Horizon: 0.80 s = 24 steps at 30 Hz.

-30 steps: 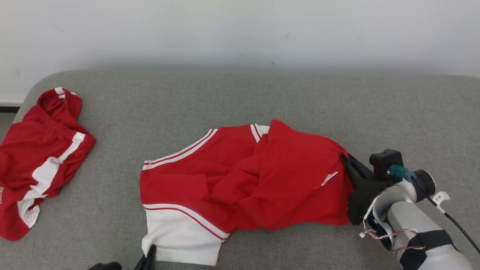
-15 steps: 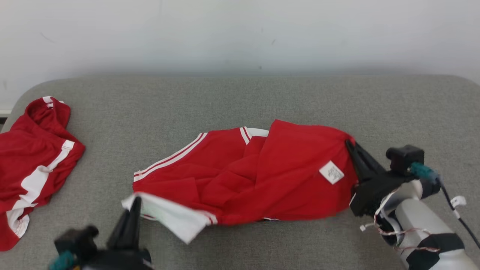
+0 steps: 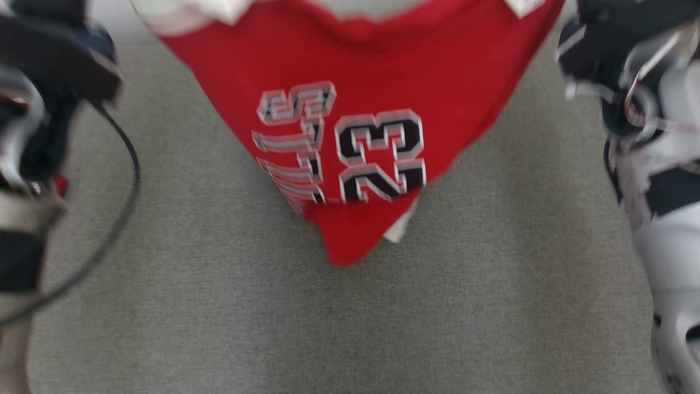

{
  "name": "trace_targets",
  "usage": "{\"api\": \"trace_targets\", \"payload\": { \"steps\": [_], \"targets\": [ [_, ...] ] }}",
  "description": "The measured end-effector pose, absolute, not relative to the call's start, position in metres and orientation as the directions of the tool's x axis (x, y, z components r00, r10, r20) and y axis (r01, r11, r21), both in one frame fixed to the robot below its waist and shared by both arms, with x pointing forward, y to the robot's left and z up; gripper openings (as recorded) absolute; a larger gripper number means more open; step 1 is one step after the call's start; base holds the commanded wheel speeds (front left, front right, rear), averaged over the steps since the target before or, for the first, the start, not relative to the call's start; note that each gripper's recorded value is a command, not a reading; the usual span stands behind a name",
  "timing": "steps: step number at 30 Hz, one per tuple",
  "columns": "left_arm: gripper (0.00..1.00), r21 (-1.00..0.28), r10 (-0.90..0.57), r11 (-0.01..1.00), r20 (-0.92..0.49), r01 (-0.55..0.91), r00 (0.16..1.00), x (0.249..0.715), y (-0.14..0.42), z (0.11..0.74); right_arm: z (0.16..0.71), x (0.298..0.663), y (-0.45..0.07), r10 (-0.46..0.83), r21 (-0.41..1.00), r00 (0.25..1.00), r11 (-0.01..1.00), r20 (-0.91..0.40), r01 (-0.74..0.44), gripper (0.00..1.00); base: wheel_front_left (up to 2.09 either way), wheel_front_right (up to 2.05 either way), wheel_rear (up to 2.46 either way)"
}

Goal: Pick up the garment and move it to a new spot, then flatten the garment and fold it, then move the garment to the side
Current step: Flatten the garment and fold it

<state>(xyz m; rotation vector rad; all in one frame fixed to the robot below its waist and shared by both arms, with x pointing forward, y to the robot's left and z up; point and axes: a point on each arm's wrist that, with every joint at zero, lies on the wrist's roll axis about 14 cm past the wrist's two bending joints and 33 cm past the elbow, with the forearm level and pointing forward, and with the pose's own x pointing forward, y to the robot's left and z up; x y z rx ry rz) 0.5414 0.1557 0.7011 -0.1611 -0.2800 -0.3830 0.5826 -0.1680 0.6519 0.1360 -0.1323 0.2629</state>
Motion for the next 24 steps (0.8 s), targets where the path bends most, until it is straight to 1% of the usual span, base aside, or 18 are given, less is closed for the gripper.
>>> {"api": "trace_targets", "payload": {
  "steps": [3, 4, 5, 9, 12, 16, 17, 19, 21, 24],
  "targets": [
    [0.0, -0.075, -0.336, 0.921, 0.343, 0.382, 0.877, 0.576, 0.157, 0.736, 0.68, 0.609, -0.169, 0.234, 0.147, 0.954, 0.953, 0.188, -0.263, 0.0, 0.0, 0.0, 0.0],
    [0.0, -0.057, -0.331, 0.926, 0.351, 0.373, 0.876, 0.599, 0.156, 0.75, 0.695, 0.626, -0.176, 0.208, 0.172, 0.955, 0.954, 0.211, -0.246, 0.0, 0.0, 0.0, 0.0],
    [0.0, -0.049, -0.331, 0.927, 0.361, 0.372, 0.872, 0.609, 0.154, 0.757, 0.699, 0.634, -0.179, 0.197, 0.175, 0.958, 0.956, 0.209, -0.235, 0.0, 0.0, 0.0, 0.0],
    [0.0, -0.052, -0.319, 0.928, 0.403, 0.369, 0.858, 0.646, 0.147, 0.779, 0.723, 0.664, -0.192, 0.143, 0.21, 0.959, 0.958, 0.243, -0.196, 0.0, 0.0, 0.0, 0.0],
    [0.0, -0.039, -0.303, 0.936, 0.418, 0.351, 0.856, 0.67, 0.144, 0.786, 0.742, 0.683, -0.203, 0.1, 0.207, 0.955, 0.965, 0.278, -0.161, 0.0, 0.0, 0.0, 0.0],
    [0.0, -0.012, -0.301, 0.94, 0.439, 0.34, 0.847, 0.695, 0.135, 0.795, 0.758, 0.702, -0.212, 0.057, 0.205, 0.946, 0.971, 0.318, -0.127, 0.0, 0.0, 0.0, 0.0],
    [0.0, -0.005, -0.301, 0.94, 0.457, 0.34, 0.837, 0.699, 0.132, 0.799, 0.759, 0.706, -0.211, 0.053, 0.197, 0.946, 0.973, 0.32, -0.121, 0.0, 0.0, 0.0, 0.0],
    [0.0, 0.012, -0.309, 0.94, 0.45, 0.34, 0.838, 0.708, 0.126, 0.798, 0.758, 0.712, -0.209, 0.05, 0.167, 0.947, 0.98, 0.317, -0.108, 0.0, 0.0, 0.0, 0.0],
    [0.0, 0.014, -0.311, 0.939, 0.458, 0.343, 0.833, 0.714, 0.12, 0.803, 0.764, 0.716, -0.21, 0.044, 0.148, 0.946, 0.984, 0.322, -0.097, 0.0, 0.0, 0.0, 0.0],
    [0.0, 0.028, -0.321, 0.934, 0.502, 0.357, 0.803, 0.716, 0.11, 0.821, 0.771, 0.72, -0.213, 0.033, 0.133, 0.943, 0.988, 0.332, -0.081, 0.0, 0.0, 0.0, 0.0]
  ]
}}
